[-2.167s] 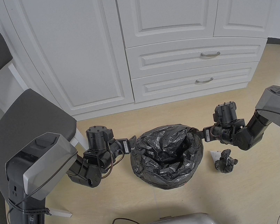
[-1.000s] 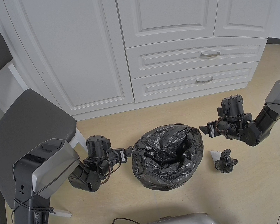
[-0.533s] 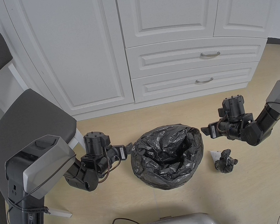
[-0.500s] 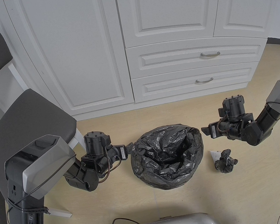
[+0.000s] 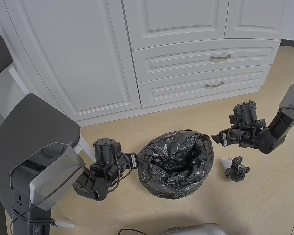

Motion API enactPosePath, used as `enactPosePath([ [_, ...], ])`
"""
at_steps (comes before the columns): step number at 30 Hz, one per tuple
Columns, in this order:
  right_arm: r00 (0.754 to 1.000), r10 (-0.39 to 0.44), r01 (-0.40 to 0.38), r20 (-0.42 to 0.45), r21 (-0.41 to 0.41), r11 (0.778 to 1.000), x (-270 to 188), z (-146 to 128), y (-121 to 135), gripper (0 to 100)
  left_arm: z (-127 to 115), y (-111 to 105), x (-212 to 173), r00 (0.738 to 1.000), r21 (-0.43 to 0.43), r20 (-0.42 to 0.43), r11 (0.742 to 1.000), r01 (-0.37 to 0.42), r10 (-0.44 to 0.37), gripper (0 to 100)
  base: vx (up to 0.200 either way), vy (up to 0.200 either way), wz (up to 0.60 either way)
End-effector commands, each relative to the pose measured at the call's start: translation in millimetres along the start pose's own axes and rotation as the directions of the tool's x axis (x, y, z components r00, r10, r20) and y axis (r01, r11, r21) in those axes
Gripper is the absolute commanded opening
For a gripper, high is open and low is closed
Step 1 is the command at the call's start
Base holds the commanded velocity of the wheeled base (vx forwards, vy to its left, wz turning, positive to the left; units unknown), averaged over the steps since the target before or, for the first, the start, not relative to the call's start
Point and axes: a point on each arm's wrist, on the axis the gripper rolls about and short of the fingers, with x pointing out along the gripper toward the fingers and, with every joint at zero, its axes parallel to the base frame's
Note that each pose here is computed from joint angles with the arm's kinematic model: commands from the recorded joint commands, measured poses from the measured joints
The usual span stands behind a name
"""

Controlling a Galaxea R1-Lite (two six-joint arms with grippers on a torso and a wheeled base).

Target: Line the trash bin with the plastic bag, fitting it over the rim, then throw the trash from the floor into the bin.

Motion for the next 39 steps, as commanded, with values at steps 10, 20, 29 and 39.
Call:
enactPosePath([
  [10, 0.994, 0.011, -0.016, -0.113, -0.041, 0.999, 34, -44, 12, 100, -17, 15, 15, 0.999, -0.01, -0.017, 1.0, -0.029, 0.029, 100, 0.0, 0.0, 0.0],
  [20, 0.987, -0.003, -0.004, -0.161, -0.041, 0.999, 57, -64, 9, 100, -26, 17, 21, 0.999, -0.01, -0.032, 0.999, -0.033, 0.033, 100, 0.0, 0.0, 0.0],
  [29, 0.983, 0.007, -0.014, -0.183, -0.036, 0.999, 66, -75, 12, 100, -38, 19, 27, 0.998, -0.01, -0.053, 0.999, -0.037, 0.037, 100, 0.0, 0.0, 0.0],
  [39, 0.983, 0.015, -0.022, -0.182, -0.039, 0.999, 67, -78, 16, 100, -43, 22, 30, 0.997, -0.011, -0.06, 0.999, -0.044, 0.043, 100, 0.0, 0.0, 0.0],
])
